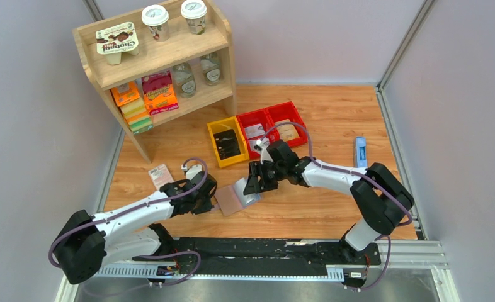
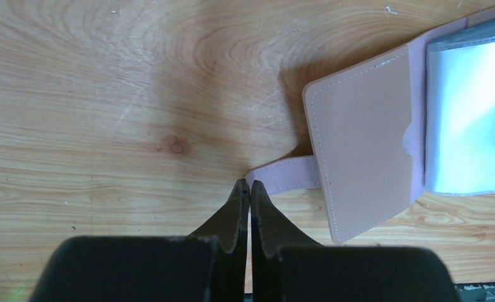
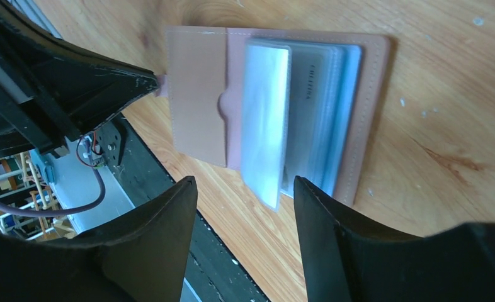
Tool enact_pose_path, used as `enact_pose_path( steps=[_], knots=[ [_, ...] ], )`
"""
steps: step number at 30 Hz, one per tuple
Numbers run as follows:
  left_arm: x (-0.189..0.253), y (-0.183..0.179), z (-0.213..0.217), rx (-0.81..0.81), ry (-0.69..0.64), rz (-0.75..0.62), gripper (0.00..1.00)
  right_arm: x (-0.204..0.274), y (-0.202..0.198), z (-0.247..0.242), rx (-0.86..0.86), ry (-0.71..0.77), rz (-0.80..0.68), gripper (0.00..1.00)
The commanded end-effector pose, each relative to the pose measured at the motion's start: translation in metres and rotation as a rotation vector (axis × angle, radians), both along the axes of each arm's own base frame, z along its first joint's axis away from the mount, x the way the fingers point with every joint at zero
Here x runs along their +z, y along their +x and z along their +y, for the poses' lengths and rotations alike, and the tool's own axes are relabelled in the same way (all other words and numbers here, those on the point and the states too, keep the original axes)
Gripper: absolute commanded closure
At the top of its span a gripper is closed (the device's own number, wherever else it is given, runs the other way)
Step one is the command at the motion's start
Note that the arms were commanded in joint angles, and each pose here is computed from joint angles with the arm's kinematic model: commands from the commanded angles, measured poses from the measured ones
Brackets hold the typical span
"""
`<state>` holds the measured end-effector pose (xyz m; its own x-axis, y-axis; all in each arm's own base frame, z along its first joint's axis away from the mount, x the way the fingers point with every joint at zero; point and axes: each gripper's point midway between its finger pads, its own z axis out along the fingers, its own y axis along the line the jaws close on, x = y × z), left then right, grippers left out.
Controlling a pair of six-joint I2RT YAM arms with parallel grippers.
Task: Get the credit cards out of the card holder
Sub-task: Remove the credit card from the card holder.
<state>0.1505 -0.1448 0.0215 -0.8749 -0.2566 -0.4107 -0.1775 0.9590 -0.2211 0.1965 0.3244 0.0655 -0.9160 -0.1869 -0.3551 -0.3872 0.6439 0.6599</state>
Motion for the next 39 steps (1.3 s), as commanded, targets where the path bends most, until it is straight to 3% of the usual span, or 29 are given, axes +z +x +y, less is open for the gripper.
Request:
enact_pose_path(
  steps=[1, 12, 23, 31, 36, 39],
  knots=[
    [-0.002, 0.003, -0.002, -0.025, 0.002, -0.007, 1.0, 0.02, 0.007, 0.02, 0.03, 0.076, -0.039, 0.41],
    [0.008, 0.011, -0.002, -0.003, -0.016, -0.062, 1.0, 0.018, -0.004, 0.038, 0.078, 0.061, -0.027, 0.43],
    [0.015, 0.013, -0.001, 0.016, -0.045, -0.104, 0.99, 0.024, -0.028, 0.075, 0.186, 0.145, 0.04, 0.44],
    [0.04, 0.018, 0.01, 0.081, -0.115, -0.227, 0.84, 0.007, -0.034, 0.092, 0.232, 0.122, 0.072, 0.44],
    [0.062, 0.02, 0.01, 0.098, -0.195, -0.299, 0.71, -0.005, -0.038, 0.097, 0.262, 0.093, 0.088, 0.39],
    [0.071, 0.02, 0.009, 0.104, -0.234, -0.327, 0.7, -0.02, -0.039, 0.095, 0.256, 0.05, 0.108, 0.36]
  ],
)
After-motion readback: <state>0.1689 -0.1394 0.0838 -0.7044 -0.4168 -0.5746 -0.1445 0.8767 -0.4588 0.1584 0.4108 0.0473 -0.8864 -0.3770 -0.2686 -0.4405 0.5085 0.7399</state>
